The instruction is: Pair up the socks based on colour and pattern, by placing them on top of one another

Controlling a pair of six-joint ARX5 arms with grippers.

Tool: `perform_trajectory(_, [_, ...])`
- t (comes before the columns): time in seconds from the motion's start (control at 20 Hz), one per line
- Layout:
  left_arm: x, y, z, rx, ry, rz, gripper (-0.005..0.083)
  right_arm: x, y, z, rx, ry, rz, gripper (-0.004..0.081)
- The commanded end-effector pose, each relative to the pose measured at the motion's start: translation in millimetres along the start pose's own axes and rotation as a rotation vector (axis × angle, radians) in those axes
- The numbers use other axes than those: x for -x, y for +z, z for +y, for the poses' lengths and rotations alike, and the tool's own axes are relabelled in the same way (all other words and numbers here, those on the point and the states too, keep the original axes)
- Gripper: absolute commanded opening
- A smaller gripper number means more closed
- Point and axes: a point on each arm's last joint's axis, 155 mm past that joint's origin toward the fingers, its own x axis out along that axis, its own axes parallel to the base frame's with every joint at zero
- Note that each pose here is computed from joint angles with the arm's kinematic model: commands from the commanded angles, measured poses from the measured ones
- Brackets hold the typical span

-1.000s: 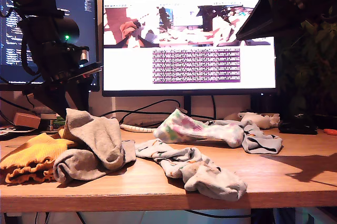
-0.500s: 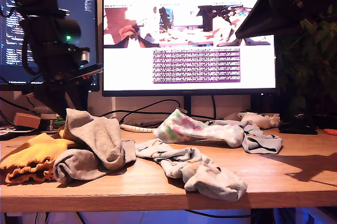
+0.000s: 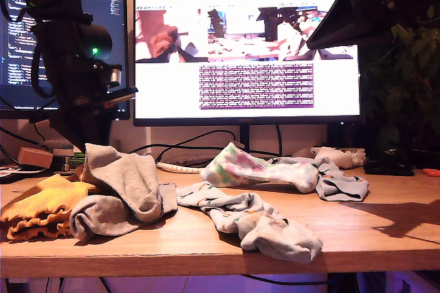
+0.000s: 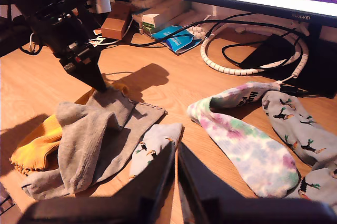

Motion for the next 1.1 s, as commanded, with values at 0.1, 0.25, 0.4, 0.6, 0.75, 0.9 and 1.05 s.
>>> perform_trajectory(0.1, [-24,-3,3,-0.002,-0.007,0.032,-0.0019,-2,-8,-1,-0.007,-0.001,0.016,-0.0011])
perform_trajectory(0.25, [-18,-3,-7,-0.016,-0.058,0.037,-0.0019,-2,-8,-1,-0.007,-0.001,0.015,-0.0011])
perform_trajectory(0.4, [-8,2,-23,-0.037,-0.108,0.032,-0.0019,-2,-8,-1,-0.006,-0.001,0.013,-0.0011])
perform_trajectory(0.6, [10,16,-45,-0.112,-0.152,-0.011,-0.0019,-2,-8,-1,-0.006,-0.001,0.014,-0.0011])
perform_trajectory(0.75, [18,25,-62,-0.189,-0.176,-0.042,-0.0019,-2,-8,-1,-0.006,-0.002,0.014,-0.0011])
perform_trajectory(0.9, [20,21,-82,-0.245,-0.246,-0.041,-0.0019,-2,-8,-1,-0.006,-0.002,0.014,-0.0011])
perform_trajectory(1.05, [22,25,-89,-0.277,-0.274,-0.06,-0.0019,-2,-8,-1,-0.006,-0.002,0.014,-0.0011])
